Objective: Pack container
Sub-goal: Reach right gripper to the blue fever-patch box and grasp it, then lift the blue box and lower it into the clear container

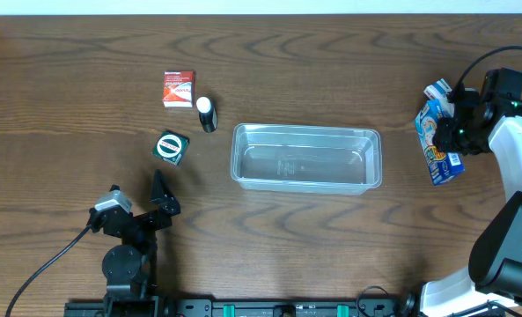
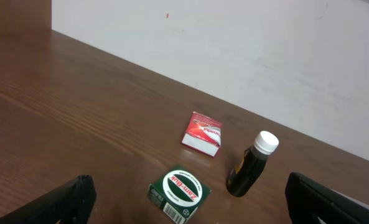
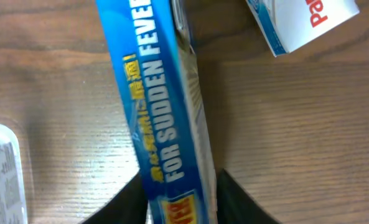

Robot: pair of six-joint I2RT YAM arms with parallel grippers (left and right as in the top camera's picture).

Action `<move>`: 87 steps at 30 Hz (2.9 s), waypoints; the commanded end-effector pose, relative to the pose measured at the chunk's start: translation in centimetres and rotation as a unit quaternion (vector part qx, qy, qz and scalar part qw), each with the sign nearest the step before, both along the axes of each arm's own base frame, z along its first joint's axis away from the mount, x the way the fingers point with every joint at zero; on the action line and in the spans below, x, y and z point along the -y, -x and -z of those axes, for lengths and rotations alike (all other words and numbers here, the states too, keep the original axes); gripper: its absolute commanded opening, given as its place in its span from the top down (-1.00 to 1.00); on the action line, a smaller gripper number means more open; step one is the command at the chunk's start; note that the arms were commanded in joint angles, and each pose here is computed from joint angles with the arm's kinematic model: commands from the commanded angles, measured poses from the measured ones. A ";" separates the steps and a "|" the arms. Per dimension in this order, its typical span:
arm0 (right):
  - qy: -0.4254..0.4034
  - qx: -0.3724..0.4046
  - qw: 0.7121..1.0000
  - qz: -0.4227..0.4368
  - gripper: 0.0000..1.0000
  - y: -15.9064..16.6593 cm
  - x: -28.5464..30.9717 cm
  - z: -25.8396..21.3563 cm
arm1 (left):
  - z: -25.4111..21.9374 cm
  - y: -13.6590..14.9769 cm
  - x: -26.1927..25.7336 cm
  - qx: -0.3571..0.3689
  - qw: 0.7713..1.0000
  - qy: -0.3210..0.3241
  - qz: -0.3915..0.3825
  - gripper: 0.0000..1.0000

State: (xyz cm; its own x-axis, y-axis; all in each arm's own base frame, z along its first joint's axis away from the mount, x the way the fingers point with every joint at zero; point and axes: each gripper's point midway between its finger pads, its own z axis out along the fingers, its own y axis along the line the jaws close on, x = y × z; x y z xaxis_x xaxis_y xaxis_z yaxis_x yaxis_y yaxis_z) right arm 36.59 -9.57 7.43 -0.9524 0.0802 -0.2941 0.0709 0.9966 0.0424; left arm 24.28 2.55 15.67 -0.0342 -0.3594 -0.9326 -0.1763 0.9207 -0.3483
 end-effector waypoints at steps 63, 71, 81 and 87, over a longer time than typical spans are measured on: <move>-0.023 0.120 0.792 -0.599 0.57 5.6 -27.3 -13.8 | 1.8 0.1 -0.3 -0.028 1.000 -0.010 -0.007 -0.96; -0.025 0.093 0.774 -0.626 0.52 4.8 -27.6 -10.9 | 1.8 0.1 -0.3 -0.027 1.000 -0.010 -0.007 -0.96; -0.031 0.079 0.773 -0.628 0.51 3.7 -27.8 -8.9 | 1.8 0.1 -0.3 -0.028 1.000 -0.010 -0.007 -0.96; -0.047 0.079 0.780 -0.619 0.49 3.9 -28.2 -9.1 | 1.8 0.1 -0.3 -0.027 1.000 -0.010 -0.007 -0.96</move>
State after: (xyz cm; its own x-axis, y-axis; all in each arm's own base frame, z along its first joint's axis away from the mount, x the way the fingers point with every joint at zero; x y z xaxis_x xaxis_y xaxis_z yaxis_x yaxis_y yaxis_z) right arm 33.07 18.05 16.46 -0.2630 -0.8578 -0.4415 -0.9559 0.2938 -0.0013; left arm 24.28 2.55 15.67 -0.0343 -0.3590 -0.9327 -0.1763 0.9208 -0.3480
